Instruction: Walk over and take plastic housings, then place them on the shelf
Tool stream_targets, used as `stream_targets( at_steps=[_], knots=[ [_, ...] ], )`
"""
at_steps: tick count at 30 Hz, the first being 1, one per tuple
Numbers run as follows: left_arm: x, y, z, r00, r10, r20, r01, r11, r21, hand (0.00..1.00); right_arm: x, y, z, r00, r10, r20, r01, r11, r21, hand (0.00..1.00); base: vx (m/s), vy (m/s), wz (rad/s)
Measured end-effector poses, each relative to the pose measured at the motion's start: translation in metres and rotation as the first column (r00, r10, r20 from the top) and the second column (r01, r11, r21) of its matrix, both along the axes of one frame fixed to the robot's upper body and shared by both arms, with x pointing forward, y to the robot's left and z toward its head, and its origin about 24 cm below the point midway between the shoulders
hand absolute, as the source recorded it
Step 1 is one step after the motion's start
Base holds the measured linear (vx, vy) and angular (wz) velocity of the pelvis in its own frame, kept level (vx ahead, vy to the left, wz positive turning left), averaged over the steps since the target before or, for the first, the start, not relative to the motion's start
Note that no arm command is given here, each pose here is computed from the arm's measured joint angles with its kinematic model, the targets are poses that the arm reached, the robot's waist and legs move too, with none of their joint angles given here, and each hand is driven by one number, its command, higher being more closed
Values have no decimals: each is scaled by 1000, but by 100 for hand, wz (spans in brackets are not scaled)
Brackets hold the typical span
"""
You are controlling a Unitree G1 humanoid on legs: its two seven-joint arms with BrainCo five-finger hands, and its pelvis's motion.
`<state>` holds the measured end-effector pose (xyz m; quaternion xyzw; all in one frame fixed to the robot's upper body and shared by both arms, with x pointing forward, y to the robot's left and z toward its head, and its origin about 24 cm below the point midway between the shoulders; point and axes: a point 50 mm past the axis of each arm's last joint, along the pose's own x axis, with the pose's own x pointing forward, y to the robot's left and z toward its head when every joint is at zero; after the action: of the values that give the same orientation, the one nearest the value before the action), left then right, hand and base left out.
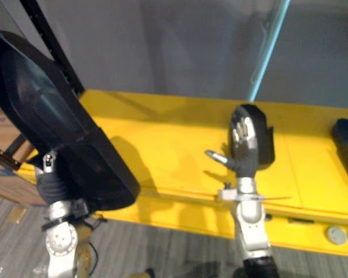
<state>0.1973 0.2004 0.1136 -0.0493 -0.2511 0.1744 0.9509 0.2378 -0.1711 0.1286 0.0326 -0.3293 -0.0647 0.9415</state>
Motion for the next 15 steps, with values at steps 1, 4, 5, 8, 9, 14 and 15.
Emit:
stream_targets(
  at_steps=[1,4,5,8,9,14,15],
  knots=[
    [1,1,2,1000,-13,-3,13,999,38,100,-8,-6,6,998,-54,32,54,998,16,0,2,69,-32],
    [2,4,5,999,-39,-17,41,993,114,100,-22,-15,11,989,-132,65,132,991,5,0,-19,31,-38],
    [3,7,7,999,-48,-26,51,989,138,100,-28,-20,13,985,-156,74,156,988,1,0,-34,14,-36],
    [9,15,13,998,-46,-48,54,979,194,100,-41,-35,17,969,-231,88,234,972,-27,0,-28,3,-49],
    [11,18,15,998,-42,-46,51,977,206,100,-45,-39,18,965,-246,93,250,968,-32,0,-18,7,-59],
    [30,37,25,996,-1,-87,21,971,238,100,-63,-61,14,952,-305,43,307,948,-79,0,8,-5,-45],
    [43,43,18,987,11,-159,26,973,227,100,-66,-66,11,956,-293,10,293,953,-72,0,3,-1,-29]
  ],
)
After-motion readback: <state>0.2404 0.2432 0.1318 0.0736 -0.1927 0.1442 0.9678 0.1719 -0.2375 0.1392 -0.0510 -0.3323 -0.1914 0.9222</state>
